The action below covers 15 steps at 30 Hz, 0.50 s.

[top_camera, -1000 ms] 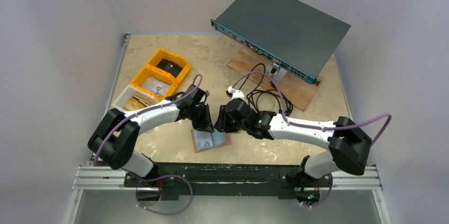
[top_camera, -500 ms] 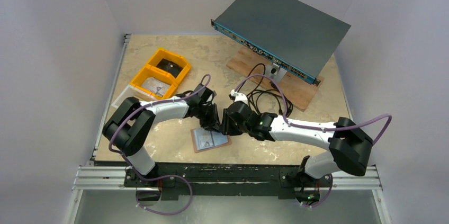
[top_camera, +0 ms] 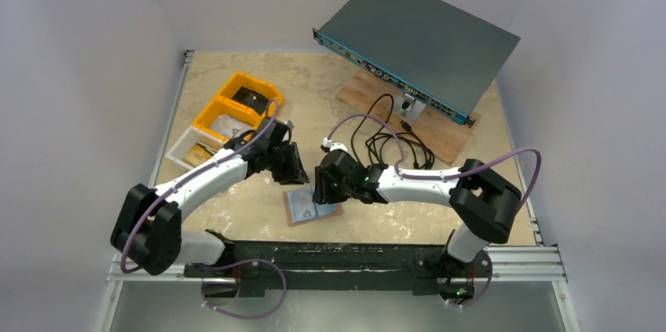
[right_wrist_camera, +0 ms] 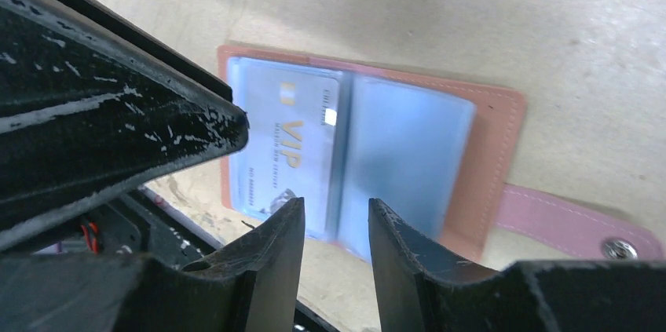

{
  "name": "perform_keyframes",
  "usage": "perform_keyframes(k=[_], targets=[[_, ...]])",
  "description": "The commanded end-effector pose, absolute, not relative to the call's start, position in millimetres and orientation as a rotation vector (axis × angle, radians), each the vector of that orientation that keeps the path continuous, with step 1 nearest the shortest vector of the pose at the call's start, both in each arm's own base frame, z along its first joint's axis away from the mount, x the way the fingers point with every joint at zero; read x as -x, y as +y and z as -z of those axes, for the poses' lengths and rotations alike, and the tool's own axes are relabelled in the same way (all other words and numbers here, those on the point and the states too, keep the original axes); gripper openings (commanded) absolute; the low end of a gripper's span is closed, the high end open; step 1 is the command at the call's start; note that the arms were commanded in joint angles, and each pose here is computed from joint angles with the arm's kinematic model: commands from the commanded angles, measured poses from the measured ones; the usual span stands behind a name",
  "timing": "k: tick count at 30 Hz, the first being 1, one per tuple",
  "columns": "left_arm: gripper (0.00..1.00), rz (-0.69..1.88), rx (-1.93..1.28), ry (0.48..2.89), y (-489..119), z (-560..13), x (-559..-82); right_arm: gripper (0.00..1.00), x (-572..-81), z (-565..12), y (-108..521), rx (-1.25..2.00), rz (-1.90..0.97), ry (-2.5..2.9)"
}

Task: Take the credit cards out of the card holder
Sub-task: Remove the credit card from the card holder.

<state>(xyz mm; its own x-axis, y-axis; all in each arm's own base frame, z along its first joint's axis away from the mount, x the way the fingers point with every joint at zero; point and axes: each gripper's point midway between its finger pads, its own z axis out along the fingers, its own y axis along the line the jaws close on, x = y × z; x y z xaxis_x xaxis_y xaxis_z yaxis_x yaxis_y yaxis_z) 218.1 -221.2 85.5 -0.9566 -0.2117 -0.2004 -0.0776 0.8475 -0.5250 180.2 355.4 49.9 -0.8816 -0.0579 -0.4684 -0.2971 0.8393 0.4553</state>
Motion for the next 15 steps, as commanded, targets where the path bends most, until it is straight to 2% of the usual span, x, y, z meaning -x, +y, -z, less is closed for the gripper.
perform_keyframes(k=[1,15], targets=[[0.22,0.617,0.268,2.813,-184,-71,-202,0.36,-185,-74,384,0.31,-0.884,2.509],[0.14,0.591,0.31,2.869,-176,-43,-185,0.37,-179,-41,387,0.254,-0.947,2.57]])
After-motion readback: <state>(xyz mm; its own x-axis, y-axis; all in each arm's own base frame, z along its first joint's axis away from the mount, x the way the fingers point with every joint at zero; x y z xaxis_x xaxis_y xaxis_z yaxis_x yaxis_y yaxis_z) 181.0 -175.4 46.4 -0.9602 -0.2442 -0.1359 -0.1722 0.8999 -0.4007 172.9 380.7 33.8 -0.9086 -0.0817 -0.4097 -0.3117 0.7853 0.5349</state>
